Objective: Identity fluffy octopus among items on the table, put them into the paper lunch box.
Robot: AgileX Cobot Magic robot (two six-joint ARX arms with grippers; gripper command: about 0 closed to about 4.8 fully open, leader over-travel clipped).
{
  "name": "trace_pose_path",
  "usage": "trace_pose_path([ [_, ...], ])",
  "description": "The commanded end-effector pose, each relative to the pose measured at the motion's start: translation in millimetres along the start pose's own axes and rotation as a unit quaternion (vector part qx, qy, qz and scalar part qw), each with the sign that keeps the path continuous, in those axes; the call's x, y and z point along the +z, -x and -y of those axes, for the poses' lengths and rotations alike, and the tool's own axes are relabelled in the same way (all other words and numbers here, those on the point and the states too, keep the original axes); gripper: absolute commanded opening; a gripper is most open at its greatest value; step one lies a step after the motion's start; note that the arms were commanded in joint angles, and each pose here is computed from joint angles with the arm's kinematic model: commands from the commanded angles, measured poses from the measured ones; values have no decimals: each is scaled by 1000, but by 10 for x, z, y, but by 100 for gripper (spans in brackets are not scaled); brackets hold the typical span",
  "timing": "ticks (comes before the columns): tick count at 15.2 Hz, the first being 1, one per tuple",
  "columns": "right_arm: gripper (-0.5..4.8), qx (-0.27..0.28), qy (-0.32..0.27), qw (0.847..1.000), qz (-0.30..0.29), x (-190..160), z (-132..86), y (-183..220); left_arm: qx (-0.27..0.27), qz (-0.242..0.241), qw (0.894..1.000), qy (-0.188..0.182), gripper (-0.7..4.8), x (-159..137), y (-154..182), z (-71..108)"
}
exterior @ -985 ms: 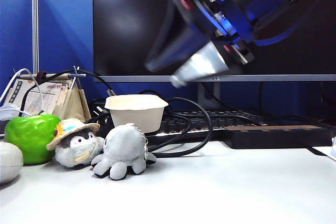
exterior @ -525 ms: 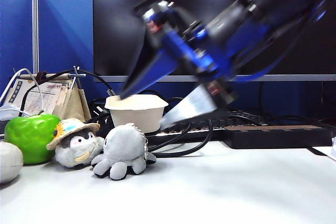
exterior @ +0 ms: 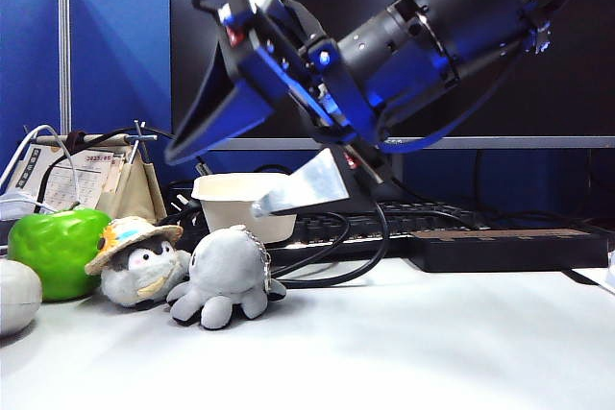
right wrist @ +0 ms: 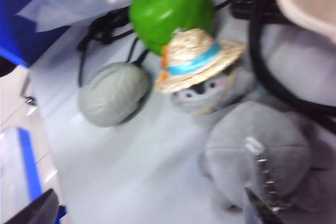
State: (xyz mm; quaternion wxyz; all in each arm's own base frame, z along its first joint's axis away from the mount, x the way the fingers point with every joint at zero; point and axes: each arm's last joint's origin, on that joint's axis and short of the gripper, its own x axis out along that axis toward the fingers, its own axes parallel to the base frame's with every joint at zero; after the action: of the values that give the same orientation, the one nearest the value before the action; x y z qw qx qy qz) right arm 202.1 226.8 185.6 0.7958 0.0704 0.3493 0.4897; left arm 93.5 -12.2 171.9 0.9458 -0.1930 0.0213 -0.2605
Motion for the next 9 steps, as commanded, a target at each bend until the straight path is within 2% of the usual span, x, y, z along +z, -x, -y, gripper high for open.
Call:
trace_pose_path([
  [1, 479, -29, 6, 1000, 11, -2, 51, -65, -6, 5, 1000, -3, 98, 14, 2, 10],
  [4, 479, -33, 6, 999, 13, -45, 110, -166, -6, 5, 1000, -3, 98, 14, 2, 10],
  [6, 479, -69, 6, 997, 23, -46, 139, -179, -6, 5, 1000, -3, 98, 14, 2, 10],
  [9, 479, -107, 43, 993, 11, 83, 139, -219, -6, 5, 1000, -3, 98, 14, 2, 10],
])
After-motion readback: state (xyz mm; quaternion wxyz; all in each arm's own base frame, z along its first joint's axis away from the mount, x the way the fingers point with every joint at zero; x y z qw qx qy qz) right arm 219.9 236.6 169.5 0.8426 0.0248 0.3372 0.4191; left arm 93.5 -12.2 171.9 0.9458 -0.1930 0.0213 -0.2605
